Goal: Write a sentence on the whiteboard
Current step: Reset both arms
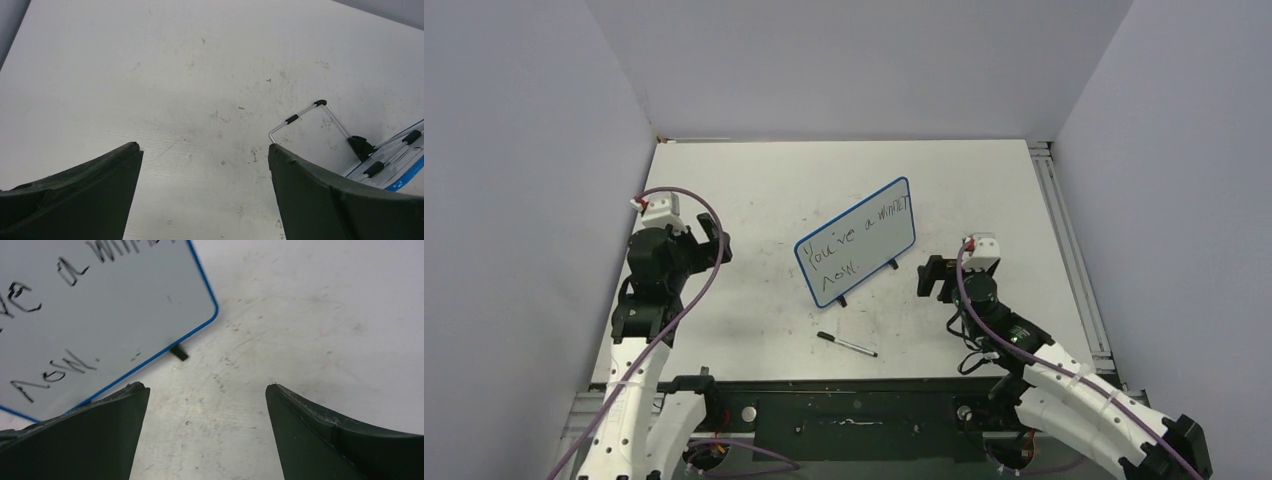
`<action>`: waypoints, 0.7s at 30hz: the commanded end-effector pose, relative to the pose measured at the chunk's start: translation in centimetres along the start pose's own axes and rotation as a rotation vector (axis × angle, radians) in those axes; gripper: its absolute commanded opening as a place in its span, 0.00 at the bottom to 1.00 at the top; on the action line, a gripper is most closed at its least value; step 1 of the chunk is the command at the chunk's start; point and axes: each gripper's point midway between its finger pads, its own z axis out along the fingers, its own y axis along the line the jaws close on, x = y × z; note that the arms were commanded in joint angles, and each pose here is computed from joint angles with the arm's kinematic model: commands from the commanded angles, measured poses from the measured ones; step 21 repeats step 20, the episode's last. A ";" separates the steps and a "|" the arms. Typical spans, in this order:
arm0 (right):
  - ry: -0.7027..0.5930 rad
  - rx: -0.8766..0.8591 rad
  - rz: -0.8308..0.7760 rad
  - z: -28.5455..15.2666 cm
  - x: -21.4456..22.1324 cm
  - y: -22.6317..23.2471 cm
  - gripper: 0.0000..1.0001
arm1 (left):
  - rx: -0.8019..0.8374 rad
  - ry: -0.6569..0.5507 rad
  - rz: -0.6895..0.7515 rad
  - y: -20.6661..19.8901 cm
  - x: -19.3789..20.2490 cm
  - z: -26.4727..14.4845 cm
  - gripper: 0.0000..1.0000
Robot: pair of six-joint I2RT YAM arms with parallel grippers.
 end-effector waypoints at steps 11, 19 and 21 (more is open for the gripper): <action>-0.280 0.171 -0.055 -3.5 -9.4 -4.4 0.90 | 0.047 -0.273 -0.002 -0.7 -4.9 -3.6 0.96; -0.275 0.161 -0.062 -3.5 -9.7 -4.0 0.90 | 0.059 -0.278 0.002 -0.9 -5.0 -3.8 0.96; -0.276 0.161 -0.062 -3.5 -9.8 -4.0 0.90 | 0.060 -0.279 0.001 -1.0 -5.0 -3.8 0.96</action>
